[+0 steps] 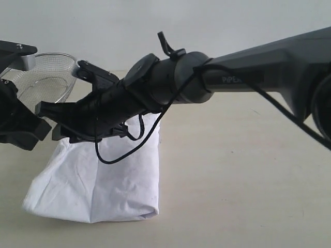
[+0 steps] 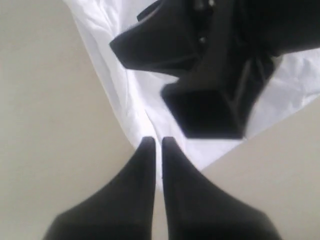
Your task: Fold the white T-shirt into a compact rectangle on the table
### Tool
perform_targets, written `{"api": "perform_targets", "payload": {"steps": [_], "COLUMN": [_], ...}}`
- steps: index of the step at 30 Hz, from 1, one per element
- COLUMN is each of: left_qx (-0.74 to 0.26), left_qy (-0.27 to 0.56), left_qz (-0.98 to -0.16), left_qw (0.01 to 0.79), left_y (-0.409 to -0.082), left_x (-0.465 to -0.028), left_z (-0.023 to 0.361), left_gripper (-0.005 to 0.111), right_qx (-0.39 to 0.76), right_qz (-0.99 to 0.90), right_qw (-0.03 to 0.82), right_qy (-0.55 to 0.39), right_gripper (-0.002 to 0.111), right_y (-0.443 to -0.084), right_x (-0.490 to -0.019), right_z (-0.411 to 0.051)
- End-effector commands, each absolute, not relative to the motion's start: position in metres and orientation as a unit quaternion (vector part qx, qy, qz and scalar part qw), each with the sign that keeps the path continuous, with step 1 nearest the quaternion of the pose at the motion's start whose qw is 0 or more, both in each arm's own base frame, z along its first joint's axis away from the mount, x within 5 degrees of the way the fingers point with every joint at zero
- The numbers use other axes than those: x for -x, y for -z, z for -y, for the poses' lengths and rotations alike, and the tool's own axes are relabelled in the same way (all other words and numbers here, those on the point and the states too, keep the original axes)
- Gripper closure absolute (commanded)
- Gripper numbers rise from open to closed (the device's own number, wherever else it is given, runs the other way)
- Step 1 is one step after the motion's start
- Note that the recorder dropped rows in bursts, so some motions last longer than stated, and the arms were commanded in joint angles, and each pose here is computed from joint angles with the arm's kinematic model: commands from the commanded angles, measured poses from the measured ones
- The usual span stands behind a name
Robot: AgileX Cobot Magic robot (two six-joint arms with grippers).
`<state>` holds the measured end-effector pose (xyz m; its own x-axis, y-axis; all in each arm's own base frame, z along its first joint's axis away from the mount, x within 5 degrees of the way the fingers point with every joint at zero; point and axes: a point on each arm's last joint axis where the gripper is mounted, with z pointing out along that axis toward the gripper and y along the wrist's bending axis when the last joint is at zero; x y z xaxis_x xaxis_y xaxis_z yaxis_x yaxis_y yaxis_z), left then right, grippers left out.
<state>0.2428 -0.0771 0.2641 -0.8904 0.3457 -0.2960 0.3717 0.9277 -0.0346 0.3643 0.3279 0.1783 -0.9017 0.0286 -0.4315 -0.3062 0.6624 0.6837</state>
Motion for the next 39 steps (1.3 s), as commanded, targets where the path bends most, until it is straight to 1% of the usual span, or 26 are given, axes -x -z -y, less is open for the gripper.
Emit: {"api": "perform_targets", "payload": {"steps": [1,6,13,16,18,22,23,24,28,33,39], "left_qx": [-0.177,-0.176,-0.174,-0.172,-0.168,-0.168,-0.172,-0.174,-0.188,-0.181,-0.172], "left_qy": [0.04,0.041,0.045,0.047,0.055,0.073,0.078,0.083,0.1,0.095,0.095], "left_qz": [-0.972,-0.97,-0.969,-0.969,-0.969,-0.966,-0.965,-0.965,-0.965,-0.967,-0.968], "left_qw": [0.149,0.163,0.168,0.171,0.173,0.18,0.18,0.177,0.155,0.152,0.158], "left_y": [-0.265,-0.266,-0.267,-0.267,-0.267,-0.264,-0.262,-0.259,-0.241,-0.219,-0.206], "left_x": [-0.242,-0.245,-0.245,-0.246,-0.246,-0.25,-0.252,-0.254,-0.263,-0.279,-0.288], "left_z": [0.076,0.076,0.077,0.077,0.079,0.083,0.085,0.086,0.093,0.097,0.099], "left_gripper": [0.102,0.102,0.102,0.102,0.102,0.102,0.102,0.102,0.102,0.102,0.102], "right_qx": [0.109,0.117,0.142,0.148,0.146,0.135,0.133,0.131,0.117,0.104,0.094], "right_qz": [-0.881,-0.903,-0.951,-0.957,-0.959,-0.962,-0.963,-0.964,-0.965,-0.954,-0.943], "right_qw": [0.236,0.217,0.153,0.129,0.119,0.113,0.108,0.104,0.101,0.089,0.06], "right_qy": [-0.396,-0.352,-0.229,-0.212,-0.211,-0.21,-0.209,-0.208,-0.213,-0.268,-0.313], "right_gripper": [0.091,0.091,0.091,0.089,0.081,0.049,0.046,0.046,0.056,0.055,0.055], "right_y": [-0.212,-0.217,-0.205,-0.203,-0.204,-0.206,-0.206,-0.205,-0.205,-0.203,-0.178], "right_x": [-0.367,-0.373,-0.381,-0.383,-0.385,-0.389,-0.39,-0.39,-0.397,-0.403,-0.404], "right_z": [-0.313,-0.287,-0.239,-0.223,-0.215,-0.201,-0.198,-0.195,-0.178,-0.166,-0.163]}}
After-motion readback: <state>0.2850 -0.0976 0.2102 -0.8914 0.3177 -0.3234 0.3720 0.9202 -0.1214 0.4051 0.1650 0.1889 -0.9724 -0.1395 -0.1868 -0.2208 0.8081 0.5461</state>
